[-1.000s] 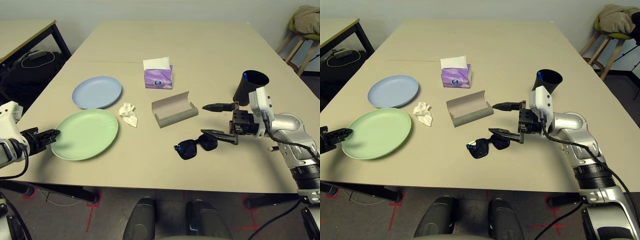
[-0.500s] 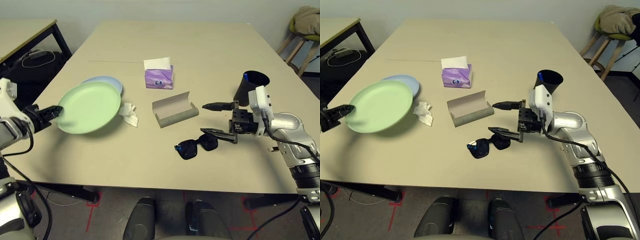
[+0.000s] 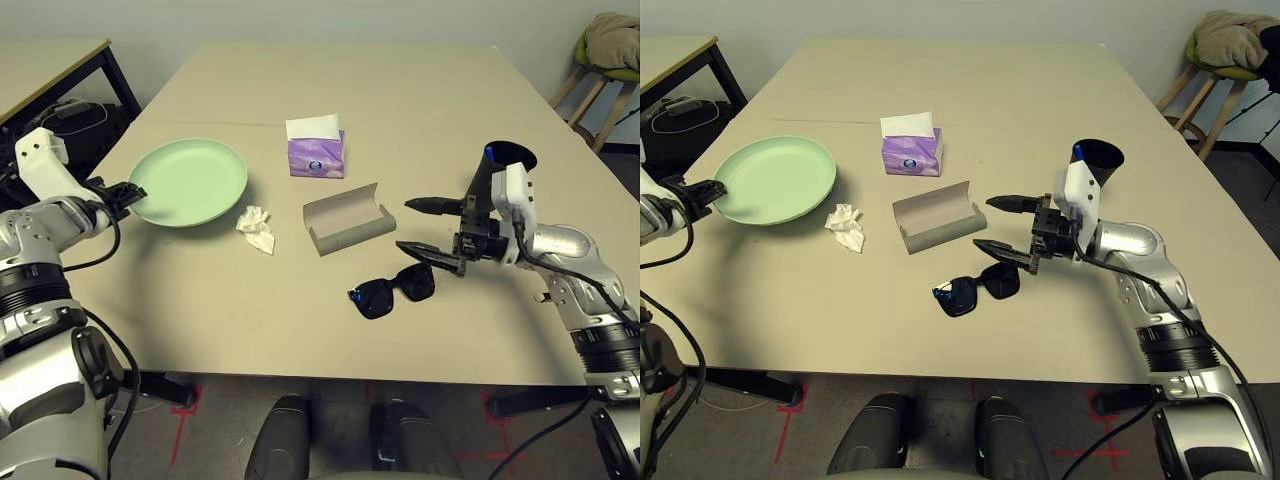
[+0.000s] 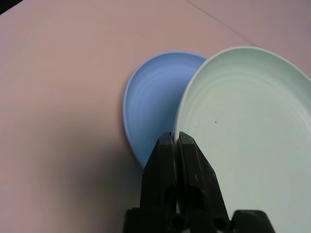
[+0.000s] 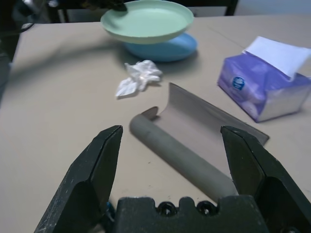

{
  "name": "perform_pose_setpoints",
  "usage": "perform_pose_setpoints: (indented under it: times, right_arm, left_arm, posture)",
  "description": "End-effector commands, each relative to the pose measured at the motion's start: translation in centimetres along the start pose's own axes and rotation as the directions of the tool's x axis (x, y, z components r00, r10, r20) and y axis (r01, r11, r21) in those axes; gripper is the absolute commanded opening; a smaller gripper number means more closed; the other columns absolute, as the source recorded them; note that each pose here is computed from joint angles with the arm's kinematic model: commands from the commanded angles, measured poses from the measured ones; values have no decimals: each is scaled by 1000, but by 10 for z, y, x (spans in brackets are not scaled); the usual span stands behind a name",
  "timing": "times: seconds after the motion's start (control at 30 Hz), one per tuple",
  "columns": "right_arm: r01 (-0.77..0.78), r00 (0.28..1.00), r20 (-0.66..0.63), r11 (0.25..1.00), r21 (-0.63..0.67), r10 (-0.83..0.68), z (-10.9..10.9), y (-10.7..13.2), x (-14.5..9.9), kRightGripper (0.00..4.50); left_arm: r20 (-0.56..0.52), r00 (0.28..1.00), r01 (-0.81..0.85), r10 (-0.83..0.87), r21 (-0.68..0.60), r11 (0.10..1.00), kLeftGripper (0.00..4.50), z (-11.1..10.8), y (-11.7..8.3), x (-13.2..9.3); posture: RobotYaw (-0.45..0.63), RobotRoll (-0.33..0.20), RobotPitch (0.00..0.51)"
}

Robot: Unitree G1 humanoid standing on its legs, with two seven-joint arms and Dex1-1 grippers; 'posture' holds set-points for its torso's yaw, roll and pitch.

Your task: Organize and tidy the items on the table.

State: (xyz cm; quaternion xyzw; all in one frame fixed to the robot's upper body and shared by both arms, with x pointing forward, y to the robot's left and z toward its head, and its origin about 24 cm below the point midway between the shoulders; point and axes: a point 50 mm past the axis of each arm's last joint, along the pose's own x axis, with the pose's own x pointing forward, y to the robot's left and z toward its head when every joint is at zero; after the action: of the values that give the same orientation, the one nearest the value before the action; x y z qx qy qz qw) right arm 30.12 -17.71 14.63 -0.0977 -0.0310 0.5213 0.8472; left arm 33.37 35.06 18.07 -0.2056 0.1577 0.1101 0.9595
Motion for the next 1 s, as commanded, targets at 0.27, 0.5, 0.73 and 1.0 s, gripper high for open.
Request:
perform_pose_setpoints:
  times: [0.27, 0.5, 0.73, 1.0]
  right_arm:
    - [11, 999, 33, 1000, 0, -11, 7, 4, 4, 4500]
    - [56, 998, 10, 998, -29, -55, 5, -2, 3, 4500]
    - [54, 998, 25, 998, -37, -53, 7, -2, 3, 4500]
    - [44, 998, 37, 998, -48, -42, 11, 0, 6, 4500]
  left_arm:
    - [116, 981, -152, 156, -40, 988, 17, 9, -11, 17]
    - [103, 979, -173, 179, -64, 983, 17, -1, -22, 29]
    - [75, 968, -235, 241, -77, 969, 539, -14, -12, 32]
    - [113, 961, -252, 254, -28, 967, 3460, -17, -9, 32]
  posture:
    - [181, 0, 69]
    - [177, 0, 70]
    - [168, 0, 69]
    - [166, 0, 70]
